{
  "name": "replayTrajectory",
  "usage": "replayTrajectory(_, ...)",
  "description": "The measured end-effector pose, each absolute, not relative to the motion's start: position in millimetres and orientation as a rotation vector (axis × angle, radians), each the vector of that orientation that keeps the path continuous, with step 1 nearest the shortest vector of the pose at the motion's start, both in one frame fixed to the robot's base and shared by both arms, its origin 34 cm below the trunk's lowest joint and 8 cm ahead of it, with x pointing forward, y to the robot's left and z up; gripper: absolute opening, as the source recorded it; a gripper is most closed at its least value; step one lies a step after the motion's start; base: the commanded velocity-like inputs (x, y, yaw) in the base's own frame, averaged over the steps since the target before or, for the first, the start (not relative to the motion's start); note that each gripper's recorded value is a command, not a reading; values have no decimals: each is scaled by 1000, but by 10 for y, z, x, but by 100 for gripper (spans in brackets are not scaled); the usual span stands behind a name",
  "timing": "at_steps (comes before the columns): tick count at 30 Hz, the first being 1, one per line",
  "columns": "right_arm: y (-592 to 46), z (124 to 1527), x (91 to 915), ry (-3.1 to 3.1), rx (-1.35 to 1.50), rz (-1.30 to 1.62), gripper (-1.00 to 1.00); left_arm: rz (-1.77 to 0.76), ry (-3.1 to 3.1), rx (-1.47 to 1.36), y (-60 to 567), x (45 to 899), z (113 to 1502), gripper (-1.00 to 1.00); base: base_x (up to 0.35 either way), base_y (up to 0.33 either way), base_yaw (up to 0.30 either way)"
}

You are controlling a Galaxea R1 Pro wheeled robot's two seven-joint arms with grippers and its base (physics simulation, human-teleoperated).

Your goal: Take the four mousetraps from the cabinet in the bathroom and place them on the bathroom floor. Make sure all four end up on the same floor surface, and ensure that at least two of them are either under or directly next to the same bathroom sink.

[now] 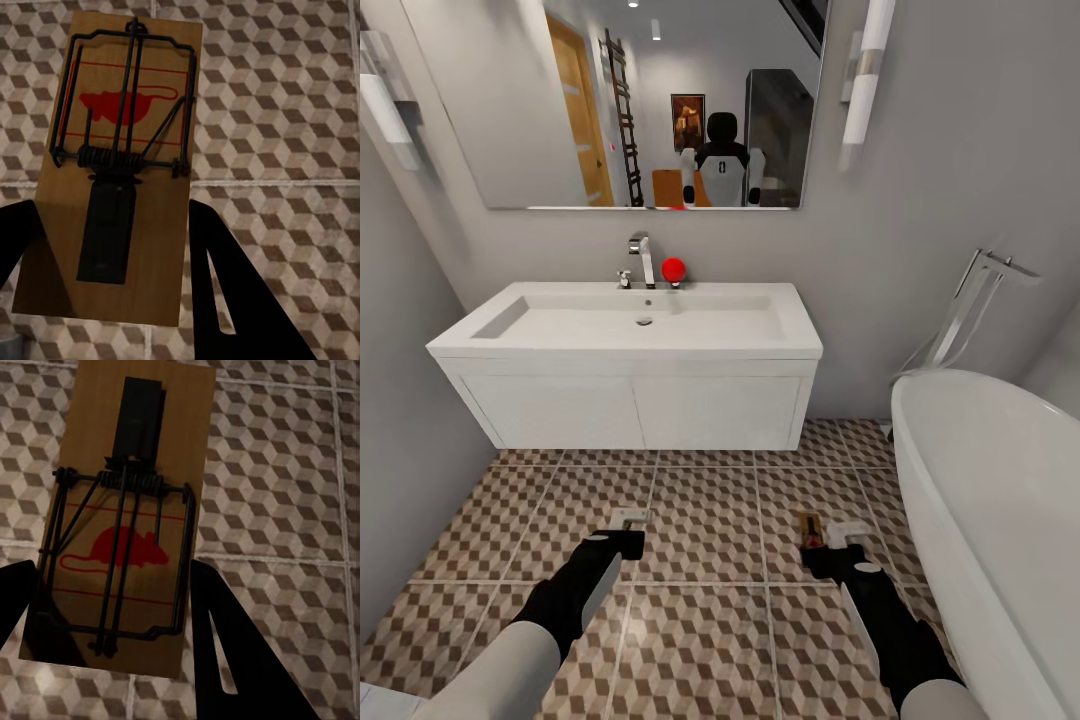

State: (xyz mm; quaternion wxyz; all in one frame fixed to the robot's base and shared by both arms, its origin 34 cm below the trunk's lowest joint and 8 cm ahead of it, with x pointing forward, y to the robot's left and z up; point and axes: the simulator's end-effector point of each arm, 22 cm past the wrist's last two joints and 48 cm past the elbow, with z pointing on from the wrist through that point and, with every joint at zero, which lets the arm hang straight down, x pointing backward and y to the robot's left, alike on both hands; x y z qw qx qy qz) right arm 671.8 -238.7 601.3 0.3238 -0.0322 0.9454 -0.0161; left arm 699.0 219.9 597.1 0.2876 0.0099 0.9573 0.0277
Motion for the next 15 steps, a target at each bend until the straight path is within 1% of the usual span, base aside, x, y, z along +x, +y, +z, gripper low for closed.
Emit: replayTrajectory(15, -2391, 6095, 6838, 2439, -82, -46, -100, 73, 2564, 29, 2191, 6973, 5896, -100, 0, 0, 0)
